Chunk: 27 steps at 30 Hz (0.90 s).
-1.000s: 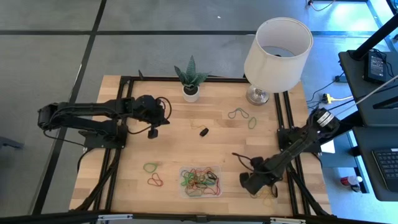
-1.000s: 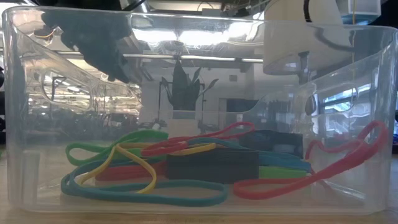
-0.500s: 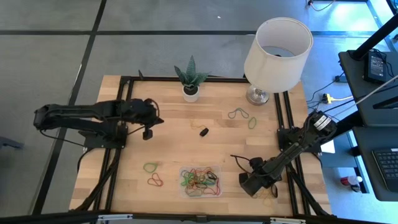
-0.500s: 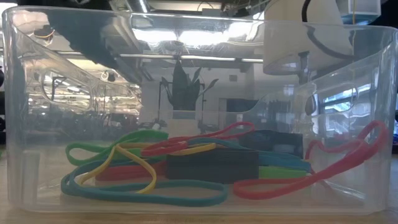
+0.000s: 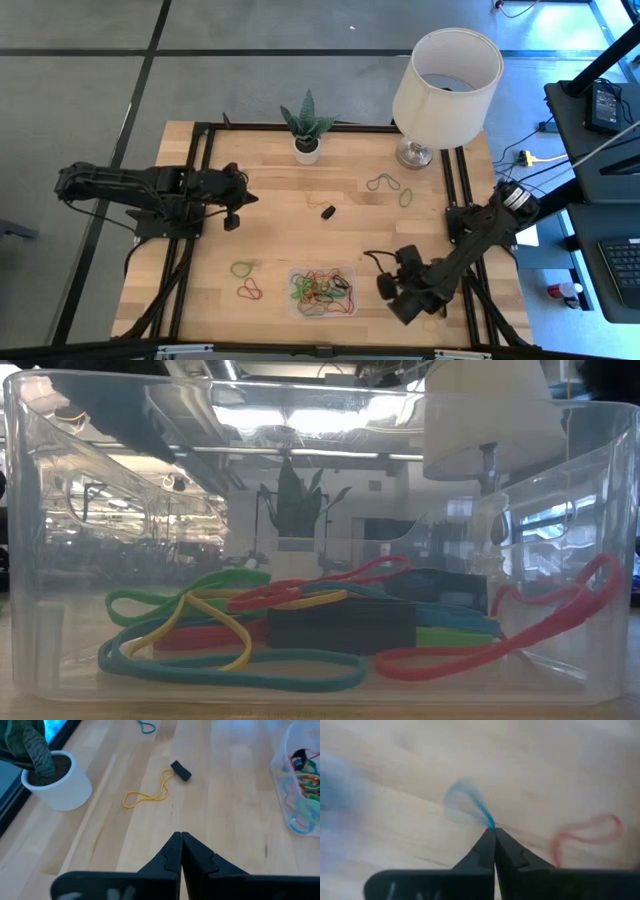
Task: Pick and place rubber bands into bin
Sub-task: Put the blue rubber band into the transparent bin
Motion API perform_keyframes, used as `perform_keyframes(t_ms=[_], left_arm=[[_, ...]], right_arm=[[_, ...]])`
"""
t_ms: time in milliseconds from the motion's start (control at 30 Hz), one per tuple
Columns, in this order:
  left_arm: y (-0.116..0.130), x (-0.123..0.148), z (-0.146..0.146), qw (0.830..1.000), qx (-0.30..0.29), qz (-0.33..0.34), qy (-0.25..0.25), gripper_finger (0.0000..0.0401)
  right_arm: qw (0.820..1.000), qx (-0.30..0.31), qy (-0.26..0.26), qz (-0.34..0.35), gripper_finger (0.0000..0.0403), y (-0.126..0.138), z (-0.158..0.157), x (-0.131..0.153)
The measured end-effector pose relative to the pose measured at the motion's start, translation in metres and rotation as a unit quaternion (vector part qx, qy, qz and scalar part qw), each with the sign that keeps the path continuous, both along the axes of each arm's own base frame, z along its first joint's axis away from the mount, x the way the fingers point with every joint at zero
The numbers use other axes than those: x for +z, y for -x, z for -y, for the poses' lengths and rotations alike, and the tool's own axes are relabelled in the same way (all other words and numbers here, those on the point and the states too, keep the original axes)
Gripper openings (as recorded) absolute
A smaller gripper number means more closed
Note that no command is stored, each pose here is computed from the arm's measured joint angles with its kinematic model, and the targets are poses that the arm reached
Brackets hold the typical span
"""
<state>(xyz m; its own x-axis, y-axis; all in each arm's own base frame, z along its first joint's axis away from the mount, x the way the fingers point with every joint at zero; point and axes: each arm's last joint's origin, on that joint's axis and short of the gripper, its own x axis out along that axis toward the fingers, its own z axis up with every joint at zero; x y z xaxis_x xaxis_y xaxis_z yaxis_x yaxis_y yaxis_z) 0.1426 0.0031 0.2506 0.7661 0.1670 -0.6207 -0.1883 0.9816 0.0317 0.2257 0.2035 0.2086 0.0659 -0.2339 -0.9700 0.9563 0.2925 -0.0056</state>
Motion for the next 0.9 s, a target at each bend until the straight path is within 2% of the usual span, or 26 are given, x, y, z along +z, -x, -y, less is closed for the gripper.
perform_keyframes(t_ms=[133,267,500,667,900], left_arm=[[0.0,0.0,0.002,1.0,-0.001,0.0,0.0,0.0002],[0.0,0.0,0.002,1.0,0.0,0.0,-0.001,0.0002],[0.0,0.0,0.002,1.0,0.0,0.001,0.005,0.0002],[0.0,-0.001,0.002,1.0,-0.001,-0.002,0.007,0.0002],[0.001,-0.001,0.003,1.0,-0.011,-0.006,0.016,0.0002]], right_arm=[[0.996,0.036,0.049,0.063,0.0002,-0.013,-0.001,0.04],[0.987,0.086,0.069,0.121,0.0001,-0.03,0.0,0.069],[0.943,0.205,0.106,0.239,0.0,-0.074,0.008,0.097],[0.909,0.293,0.122,0.271,0.0,-0.105,0.013,0.09],[0.902,0.378,0.059,0.2,0.0,-0.133,0.006,0.039]])
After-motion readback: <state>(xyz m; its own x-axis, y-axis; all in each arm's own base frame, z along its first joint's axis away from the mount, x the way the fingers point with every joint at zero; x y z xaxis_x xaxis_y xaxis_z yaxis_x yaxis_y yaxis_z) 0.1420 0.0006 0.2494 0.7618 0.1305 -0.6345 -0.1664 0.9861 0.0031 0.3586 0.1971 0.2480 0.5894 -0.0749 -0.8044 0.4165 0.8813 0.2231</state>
